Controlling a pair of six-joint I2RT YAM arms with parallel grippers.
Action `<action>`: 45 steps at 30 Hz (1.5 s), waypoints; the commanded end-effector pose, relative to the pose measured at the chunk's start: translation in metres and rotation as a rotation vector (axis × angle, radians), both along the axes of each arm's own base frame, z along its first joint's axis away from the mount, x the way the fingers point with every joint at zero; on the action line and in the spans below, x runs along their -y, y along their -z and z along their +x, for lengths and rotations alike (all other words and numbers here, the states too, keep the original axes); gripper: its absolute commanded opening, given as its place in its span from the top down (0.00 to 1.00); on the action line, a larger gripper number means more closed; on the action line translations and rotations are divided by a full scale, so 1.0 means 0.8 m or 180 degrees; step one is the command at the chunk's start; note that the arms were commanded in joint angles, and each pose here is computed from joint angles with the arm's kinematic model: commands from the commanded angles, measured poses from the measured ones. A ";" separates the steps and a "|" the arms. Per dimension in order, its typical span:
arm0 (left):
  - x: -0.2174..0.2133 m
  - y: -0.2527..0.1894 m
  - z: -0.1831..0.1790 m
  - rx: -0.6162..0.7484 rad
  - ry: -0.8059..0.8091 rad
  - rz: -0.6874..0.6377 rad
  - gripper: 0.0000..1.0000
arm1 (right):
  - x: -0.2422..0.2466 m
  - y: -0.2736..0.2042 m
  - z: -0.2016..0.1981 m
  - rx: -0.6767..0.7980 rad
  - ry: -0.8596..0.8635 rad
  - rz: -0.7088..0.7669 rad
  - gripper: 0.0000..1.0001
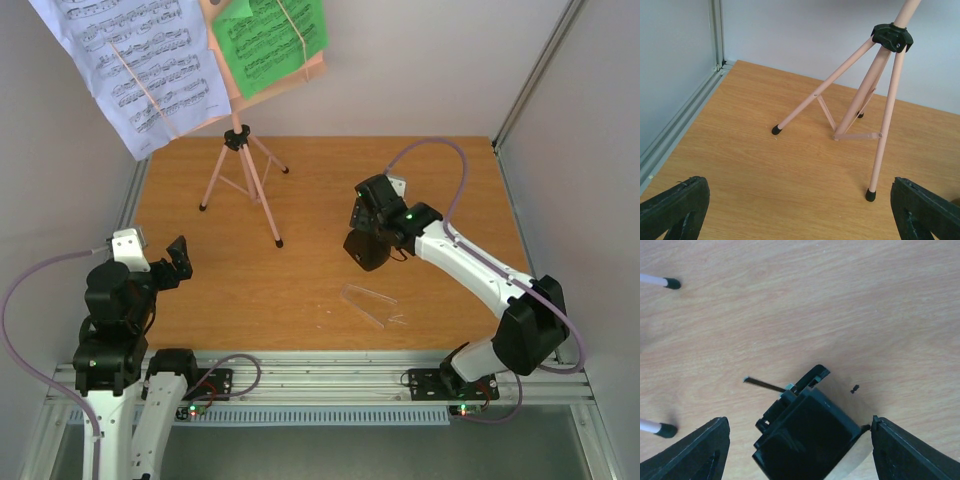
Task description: Pack up the instrument practice props
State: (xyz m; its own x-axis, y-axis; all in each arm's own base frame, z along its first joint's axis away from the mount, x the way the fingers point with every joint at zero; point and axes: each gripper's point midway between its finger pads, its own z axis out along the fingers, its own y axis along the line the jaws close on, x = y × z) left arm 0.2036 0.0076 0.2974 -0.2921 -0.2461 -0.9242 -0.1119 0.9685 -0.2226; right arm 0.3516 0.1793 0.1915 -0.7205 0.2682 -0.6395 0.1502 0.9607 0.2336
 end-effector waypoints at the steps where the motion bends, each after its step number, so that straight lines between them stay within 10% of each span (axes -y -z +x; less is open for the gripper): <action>1: 0.002 -0.006 0.005 0.0095 0.0029 -0.0001 0.00 | 0.011 -0.011 0.009 0.0114 0.0119 -0.0262 0.23; 19: 0.006 -0.004 0.007 0.0073 0.0090 -0.0023 0.01 | -0.020 -0.012 -0.003 0.0181 -0.0777 -0.0371 0.57; 32: 0.015 -0.002 0.011 0.0042 0.0220 -0.0041 0.01 | -0.159 -0.028 -0.097 0.0700 -0.3374 0.0006 0.57; 45: 0.062 -0.006 0.014 0.0088 0.0898 -0.0238 0.01 | -0.202 -0.022 -0.158 0.0731 -0.4108 -0.0285 0.48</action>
